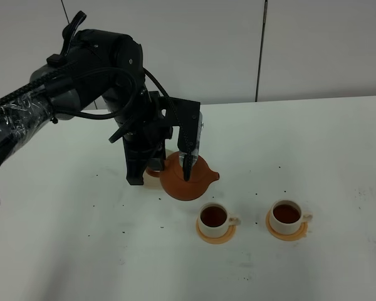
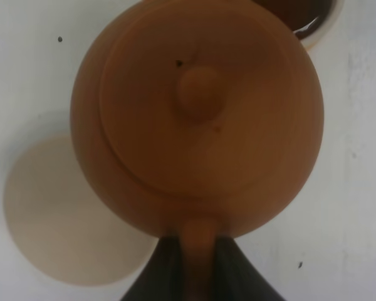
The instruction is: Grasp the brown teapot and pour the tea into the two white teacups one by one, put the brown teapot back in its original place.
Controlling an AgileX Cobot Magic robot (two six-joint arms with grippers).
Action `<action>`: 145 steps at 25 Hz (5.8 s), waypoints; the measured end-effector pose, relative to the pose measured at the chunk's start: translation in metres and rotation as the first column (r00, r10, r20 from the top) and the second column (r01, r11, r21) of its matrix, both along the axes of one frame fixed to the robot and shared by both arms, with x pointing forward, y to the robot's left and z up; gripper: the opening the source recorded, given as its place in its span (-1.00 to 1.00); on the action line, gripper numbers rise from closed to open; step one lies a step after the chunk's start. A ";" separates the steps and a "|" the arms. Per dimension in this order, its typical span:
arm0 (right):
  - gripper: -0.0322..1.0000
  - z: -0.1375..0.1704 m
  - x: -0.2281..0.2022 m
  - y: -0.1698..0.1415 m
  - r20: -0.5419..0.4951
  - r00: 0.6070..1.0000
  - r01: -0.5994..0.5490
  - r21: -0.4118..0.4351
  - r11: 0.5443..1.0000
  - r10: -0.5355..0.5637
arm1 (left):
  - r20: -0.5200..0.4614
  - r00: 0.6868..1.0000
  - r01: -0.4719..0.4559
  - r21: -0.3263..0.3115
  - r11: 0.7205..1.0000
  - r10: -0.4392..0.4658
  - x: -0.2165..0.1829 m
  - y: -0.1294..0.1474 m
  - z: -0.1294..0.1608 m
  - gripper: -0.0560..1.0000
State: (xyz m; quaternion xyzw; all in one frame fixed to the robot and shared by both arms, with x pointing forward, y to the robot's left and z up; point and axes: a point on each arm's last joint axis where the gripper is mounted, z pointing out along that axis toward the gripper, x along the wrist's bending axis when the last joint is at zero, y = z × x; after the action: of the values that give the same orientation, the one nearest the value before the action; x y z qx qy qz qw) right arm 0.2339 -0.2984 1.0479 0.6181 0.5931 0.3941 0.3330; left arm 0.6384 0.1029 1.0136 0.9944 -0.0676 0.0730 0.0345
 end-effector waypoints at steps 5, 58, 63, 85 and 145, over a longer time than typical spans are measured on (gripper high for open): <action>-0.49 0.000 0.000 0.000 0.000 1.000 0.000 0.000 1.000 0.000 | -0.039 0.999 -0.031 -0.065 0.997 0.029 0.001 0.004 0.000 -0.56; -0.48 0.000 0.000 0.000 0.000 1.000 0.000 0.000 1.000 0.000 | 0.004 0.963 -0.264 -0.184 0.947 0.269 0.050 0.065 -0.031 -0.56; -0.48 0.000 0.000 0.000 0.000 1.000 0.000 0.000 1.000 0.000 | 0.010 0.951 -0.302 -0.170 0.938 0.308 0.056 0.075 -0.038 -0.56; -0.48 0.000 0.000 0.000 0.000 1.000 0.000 0.000 1.000 0.000 | 0.009 0.944 -0.326 -0.143 0.935 0.330 0.063 0.076 -0.061 -0.56; -0.48 0.000 0.000 0.000 0.000 1.000 0.000 0.000 1.000 0.000 | -0.063 0.913 -0.408 -0.097 0.908 0.403 0.059 0.078 -0.071 -0.18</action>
State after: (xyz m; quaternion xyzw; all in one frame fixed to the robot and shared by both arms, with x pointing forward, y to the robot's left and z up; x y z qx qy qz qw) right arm 0.2339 -0.2984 1.0479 0.6181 0.5931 0.3941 0.3330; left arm 0.6971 0.1808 0.9426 0.9848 0.1451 0.0616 0.0735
